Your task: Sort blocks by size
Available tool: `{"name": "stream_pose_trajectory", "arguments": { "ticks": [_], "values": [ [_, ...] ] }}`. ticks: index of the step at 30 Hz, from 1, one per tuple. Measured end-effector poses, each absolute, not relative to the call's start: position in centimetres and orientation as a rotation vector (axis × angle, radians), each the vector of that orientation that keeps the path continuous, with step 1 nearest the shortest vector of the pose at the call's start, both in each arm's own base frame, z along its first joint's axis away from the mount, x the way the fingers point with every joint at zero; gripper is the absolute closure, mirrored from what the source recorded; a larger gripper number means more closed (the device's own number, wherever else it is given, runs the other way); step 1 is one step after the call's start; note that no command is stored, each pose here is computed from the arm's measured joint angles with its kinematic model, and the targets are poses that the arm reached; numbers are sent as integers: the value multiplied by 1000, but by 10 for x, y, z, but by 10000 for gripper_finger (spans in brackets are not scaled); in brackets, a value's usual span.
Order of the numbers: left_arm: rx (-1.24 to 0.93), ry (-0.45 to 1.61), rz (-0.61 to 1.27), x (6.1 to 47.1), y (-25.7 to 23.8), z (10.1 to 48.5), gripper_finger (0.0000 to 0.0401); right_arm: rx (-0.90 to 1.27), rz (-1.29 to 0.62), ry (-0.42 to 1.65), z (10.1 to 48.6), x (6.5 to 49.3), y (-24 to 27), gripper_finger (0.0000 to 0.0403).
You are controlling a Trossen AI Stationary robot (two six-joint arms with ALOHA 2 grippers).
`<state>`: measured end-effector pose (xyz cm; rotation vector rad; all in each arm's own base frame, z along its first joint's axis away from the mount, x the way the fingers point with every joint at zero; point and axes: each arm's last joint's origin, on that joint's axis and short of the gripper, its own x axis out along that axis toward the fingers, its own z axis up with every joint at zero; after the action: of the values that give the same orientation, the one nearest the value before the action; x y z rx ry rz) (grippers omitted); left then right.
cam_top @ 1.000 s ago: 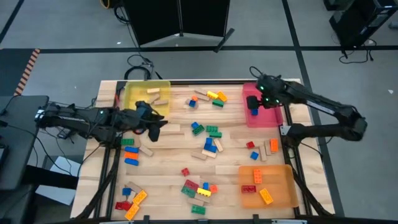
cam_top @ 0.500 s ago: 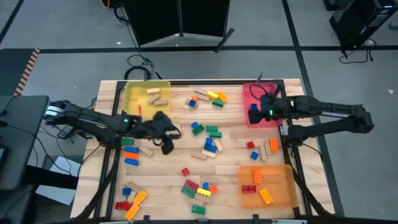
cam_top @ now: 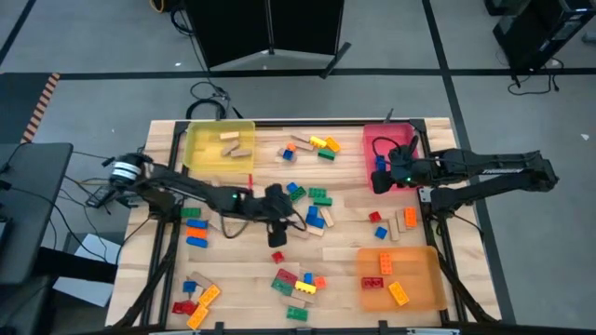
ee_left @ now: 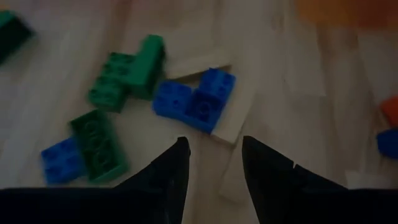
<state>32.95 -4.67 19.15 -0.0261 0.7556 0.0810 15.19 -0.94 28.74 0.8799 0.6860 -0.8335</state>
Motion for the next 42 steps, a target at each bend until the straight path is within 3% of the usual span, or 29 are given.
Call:
{"name": "stream_pose_trajectory", "arguments": {
  "ticks": [7,16,22,27,36,42],
  "values": [
    [84,945,-90,357,-55,179,217,885,-825,686,287,152,-6,136],
    [172,1024,-127,373,-55,155,160,884,-825,683,287,152,-5,139],
    [174,1067,-103,374,-51,143,152,884,-825,683,287,152,-5,143],
    [171,1088,-108,375,-52,138,180,884,-826,684,287,152,-5,144],
    [143,1117,-128,371,-54,138,293,879,-826,683,287,152,-5,147],
    [6,1136,-58,359,-51,161,293,877,-825,685,287,152,-5,146]
  ]
}}
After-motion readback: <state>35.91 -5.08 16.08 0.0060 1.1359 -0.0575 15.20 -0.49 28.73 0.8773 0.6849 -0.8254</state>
